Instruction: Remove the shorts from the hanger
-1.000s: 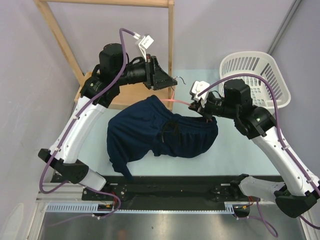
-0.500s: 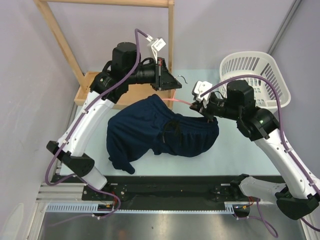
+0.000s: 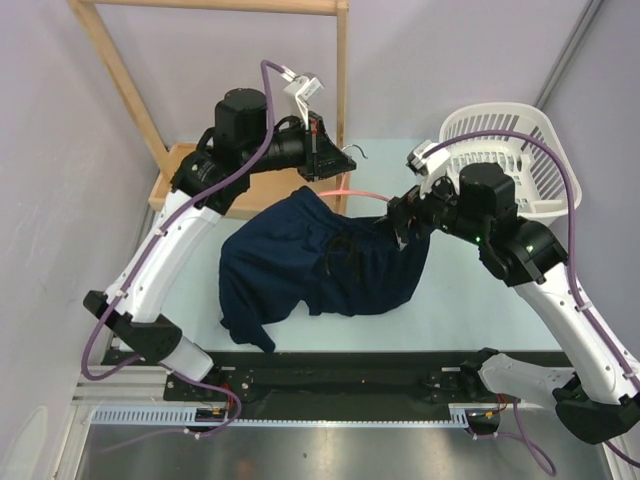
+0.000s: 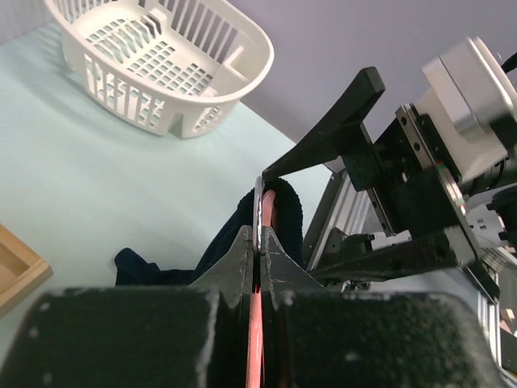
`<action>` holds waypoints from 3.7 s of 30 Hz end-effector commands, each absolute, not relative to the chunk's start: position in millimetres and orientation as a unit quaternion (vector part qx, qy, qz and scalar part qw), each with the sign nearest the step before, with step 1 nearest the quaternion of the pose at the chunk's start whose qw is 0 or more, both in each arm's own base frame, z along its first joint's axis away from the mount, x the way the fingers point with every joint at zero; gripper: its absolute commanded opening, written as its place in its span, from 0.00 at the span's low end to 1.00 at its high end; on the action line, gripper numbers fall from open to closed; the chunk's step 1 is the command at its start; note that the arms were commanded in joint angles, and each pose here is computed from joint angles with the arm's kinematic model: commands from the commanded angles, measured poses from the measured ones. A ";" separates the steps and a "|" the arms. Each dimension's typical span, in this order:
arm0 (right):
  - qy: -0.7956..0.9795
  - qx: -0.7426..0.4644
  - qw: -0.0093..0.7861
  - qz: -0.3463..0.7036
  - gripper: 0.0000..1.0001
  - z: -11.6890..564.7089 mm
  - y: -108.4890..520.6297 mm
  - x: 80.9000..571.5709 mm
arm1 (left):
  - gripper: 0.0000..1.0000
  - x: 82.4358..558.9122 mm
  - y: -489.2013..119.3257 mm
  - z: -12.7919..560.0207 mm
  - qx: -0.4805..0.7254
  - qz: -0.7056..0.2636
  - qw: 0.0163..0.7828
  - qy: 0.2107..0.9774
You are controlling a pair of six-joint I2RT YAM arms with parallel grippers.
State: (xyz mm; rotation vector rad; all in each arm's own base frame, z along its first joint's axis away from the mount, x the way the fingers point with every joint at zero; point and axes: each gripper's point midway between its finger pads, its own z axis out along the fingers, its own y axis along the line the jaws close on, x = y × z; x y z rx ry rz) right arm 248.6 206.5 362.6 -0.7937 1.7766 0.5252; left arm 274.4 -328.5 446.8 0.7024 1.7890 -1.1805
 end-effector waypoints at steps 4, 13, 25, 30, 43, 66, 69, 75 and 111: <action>0.782 -0.096 0.546 0.284 1.00 398.3 183.1 254.3 | 0.00 259.6 -301.4 496.0 0.262 -0.470 0.537 0.650; 0.804 0.100 0.497 0.311 1.00 386.1 148.0 281.7 | 0.00 240.2 -275.2 511.9 0.251 -0.459 0.607 0.598; 0.810 0.087 0.450 0.365 0.56 380.4 161.5 281.9 | 0.00 231.2 -257.2 512.7 0.244 -0.435 0.625 0.601; 0.795 0.060 0.470 0.380 0.65 394.9 165.4 277.1 | 0.00 231.1 -255.7 510.4 0.241 -0.433 0.623 0.605; 0.816 0.007 0.401 0.416 0.56 368.0 191.7 269.7 | 0.00 223.9 -259.3 518.8 0.231 -0.464 0.613 0.596; 0.864 0.111 0.431 0.237 0.00 317.4 120.8 297.7 | 0.00 202.6 -251.1 511.8 0.248 -0.474 0.614 0.581; 0.871 0.119 0.428 0.208 0.00 306.1 108.6 298.9 | 0.00 202.7 -246.0 510.9 0.242 -0.465 0.624 0.579; 0.888 0.136 0.401 0.176 0.00 278.2 94.3 299.8 | 0.00 209.3 -237.2 511.9 0.225 -0.451 0.653 0.565; 0.796 0.004 0.511 0.324 0.00 406.3 138.3 278.2 | 0.00 286.2 -205.6 571.4 0.007 -0.439 0.746 0.501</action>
